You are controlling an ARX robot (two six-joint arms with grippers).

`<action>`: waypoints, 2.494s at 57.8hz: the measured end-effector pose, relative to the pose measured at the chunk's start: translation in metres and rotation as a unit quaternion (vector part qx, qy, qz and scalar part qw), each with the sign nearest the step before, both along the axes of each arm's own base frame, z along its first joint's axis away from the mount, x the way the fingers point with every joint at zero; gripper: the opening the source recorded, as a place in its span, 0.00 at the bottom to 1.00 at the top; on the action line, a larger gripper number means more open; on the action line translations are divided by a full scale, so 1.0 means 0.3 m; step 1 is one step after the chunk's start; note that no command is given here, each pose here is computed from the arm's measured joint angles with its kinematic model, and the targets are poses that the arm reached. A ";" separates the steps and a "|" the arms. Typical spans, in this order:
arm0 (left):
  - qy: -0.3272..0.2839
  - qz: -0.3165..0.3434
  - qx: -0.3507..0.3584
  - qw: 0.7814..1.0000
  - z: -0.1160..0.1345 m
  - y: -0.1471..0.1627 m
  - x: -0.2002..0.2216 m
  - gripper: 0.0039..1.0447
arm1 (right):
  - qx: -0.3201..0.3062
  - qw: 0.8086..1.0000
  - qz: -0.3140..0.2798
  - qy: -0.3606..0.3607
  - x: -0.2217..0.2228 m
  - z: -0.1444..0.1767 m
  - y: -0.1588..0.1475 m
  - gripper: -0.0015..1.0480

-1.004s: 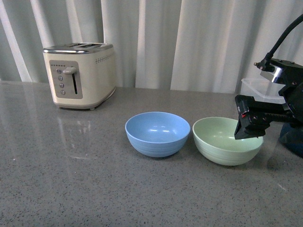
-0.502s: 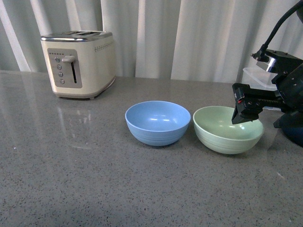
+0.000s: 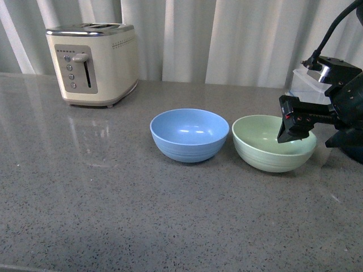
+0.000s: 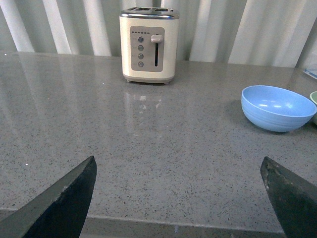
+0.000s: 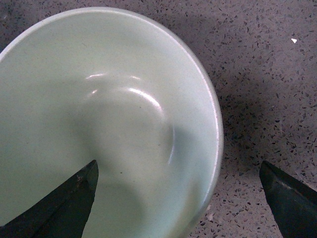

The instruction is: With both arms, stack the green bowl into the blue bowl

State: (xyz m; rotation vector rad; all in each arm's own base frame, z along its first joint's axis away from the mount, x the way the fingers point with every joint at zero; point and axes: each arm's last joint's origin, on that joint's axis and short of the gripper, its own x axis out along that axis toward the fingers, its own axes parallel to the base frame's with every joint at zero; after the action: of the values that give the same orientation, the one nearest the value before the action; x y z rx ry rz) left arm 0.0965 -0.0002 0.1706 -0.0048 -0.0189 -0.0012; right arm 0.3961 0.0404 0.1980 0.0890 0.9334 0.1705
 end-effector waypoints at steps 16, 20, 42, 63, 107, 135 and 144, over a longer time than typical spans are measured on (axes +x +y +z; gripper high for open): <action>0.000 0.000 0.000 1.000 0.000 0.000 0.000 0.94 | 0.002 1.000 0.006 -0.015 0.010 -0.016 -0.001 0.80; 0.000 0.000 0.000 1.000 0.000 0.000 0.000 0.94 | 0.004 1.000 0.008 -0.012 0.006 -0.024 0.000 0.69; 0.000 0.000 0.000 1.000 0.000 0.000 0.000 0.94 | 0.003 1.000 0.003 -0.006 -0.006 -0.052 -0.016 0.19; 0.000 0.000 0.000 1.000 0.000 0.000 0.000 0.94 | -0.003 0.999 0.005 -0.035 -0.008 0.024 -0.061 0.01; 0.000 0.000 0.000 1.000 0.000 0.000 0.000 0.94 | 0.062 0.982 0.146 -0.103 0.057 0.265 0.272 0.01; 0.000 0.000 0.000 1.000 0.000 0.000 0.000 0.94 | 0.067 0.981 0.165 -0.072 0.123 0.148 0.347 0.01; 0.000 0.000 0.000 1.000 0.000 0.000 0.000 0.94 | 0.067 0.982 0.164 -0.070 0.136 0.128 0.335 0.01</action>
State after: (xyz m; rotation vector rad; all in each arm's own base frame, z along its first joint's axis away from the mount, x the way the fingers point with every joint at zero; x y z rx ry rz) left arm 0.0965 -0.0002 0.1706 -0.0048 -0.0189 -0.0012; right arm 0.4368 0.1410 0.2365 0.0456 0.7913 0.5391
